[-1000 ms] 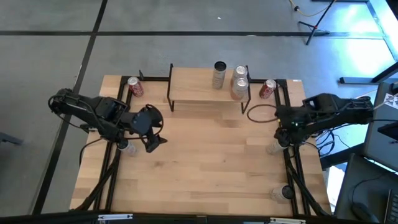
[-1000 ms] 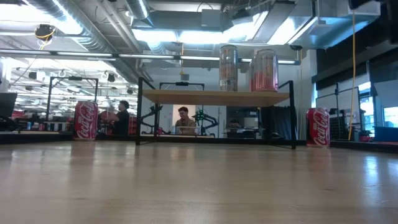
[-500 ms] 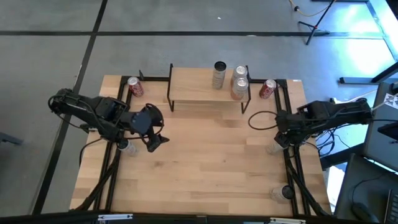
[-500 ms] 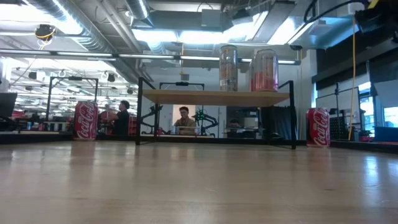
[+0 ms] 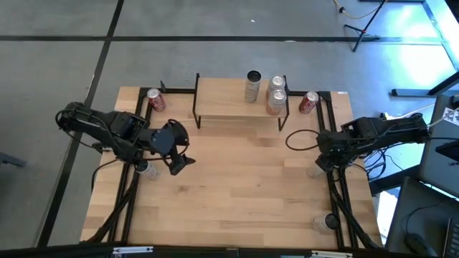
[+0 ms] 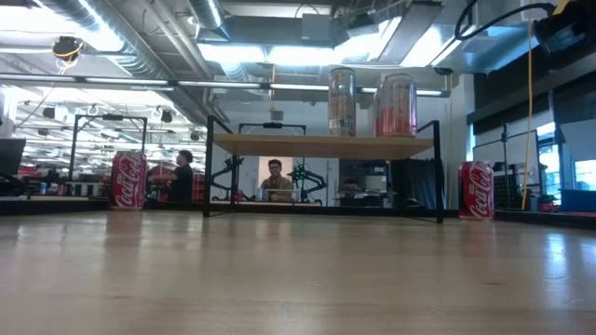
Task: Place canned beverage on shelf
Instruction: Put the top right white and yellow soda can on the shelf aligned with the other white and yellow soda can
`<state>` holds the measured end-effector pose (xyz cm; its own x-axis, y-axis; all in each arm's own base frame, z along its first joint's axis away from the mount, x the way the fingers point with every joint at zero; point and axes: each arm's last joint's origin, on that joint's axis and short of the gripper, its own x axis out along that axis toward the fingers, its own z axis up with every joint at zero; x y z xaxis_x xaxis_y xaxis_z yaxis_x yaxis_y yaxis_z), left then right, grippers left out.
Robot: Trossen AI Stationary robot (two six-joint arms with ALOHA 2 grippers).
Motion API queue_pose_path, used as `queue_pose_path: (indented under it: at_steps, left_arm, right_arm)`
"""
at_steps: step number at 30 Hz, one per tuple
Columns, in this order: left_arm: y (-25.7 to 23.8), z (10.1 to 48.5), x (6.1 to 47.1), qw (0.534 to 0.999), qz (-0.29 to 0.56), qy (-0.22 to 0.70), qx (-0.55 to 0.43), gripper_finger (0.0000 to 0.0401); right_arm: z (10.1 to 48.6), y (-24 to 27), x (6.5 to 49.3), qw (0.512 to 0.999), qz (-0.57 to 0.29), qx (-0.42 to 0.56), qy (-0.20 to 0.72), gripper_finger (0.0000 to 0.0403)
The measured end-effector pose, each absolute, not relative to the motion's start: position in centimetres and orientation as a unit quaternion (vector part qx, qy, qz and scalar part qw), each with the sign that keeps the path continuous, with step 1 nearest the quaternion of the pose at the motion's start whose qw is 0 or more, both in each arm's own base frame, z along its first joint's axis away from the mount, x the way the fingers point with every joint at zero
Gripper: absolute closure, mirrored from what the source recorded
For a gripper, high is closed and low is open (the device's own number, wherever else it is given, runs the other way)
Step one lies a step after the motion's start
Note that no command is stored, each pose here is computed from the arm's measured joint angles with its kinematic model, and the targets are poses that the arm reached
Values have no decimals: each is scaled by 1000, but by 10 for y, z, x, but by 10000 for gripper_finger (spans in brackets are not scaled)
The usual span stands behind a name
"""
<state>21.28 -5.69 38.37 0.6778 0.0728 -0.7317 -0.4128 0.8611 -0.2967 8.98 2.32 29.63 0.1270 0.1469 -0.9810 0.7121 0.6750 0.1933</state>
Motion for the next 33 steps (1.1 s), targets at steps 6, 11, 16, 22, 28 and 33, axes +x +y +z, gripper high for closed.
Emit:
queue_pose_path:
  at_steps: [6, 11, 16, 22, 28, 33]
  left_arm:
    - [-57, 384, 213, 888, 137, 377, -226, 44]
    - [-57, 384, 213, 888, 137, 376, -225, 44]
    - [-57, 384, 214, 890, 137, 372, -224, 44]
    - [-57, 385, 214, 891, 136, 371, -225, 44]
    - [-57, 385, 214, 892, 132, 372, -219, 44]
    - [-58, 386, 215, 889, 131, 366, -241, 44]
  right_arm:
    - [294, 25, 95, 653, -226, 350, 633, 118]
    - [289, 26, 99, 639, -236, 343, 647, 118]
    - [268, 27, 99, 598, -247, 347, 679, 118]
    - [259, 28, 97, 580, -233, 347, 699, 122]
    - [260, 28, 97, 588, -216, 336, 704, 176]
    - [271, 28, 106, 634, -204, 322, 673, 176]
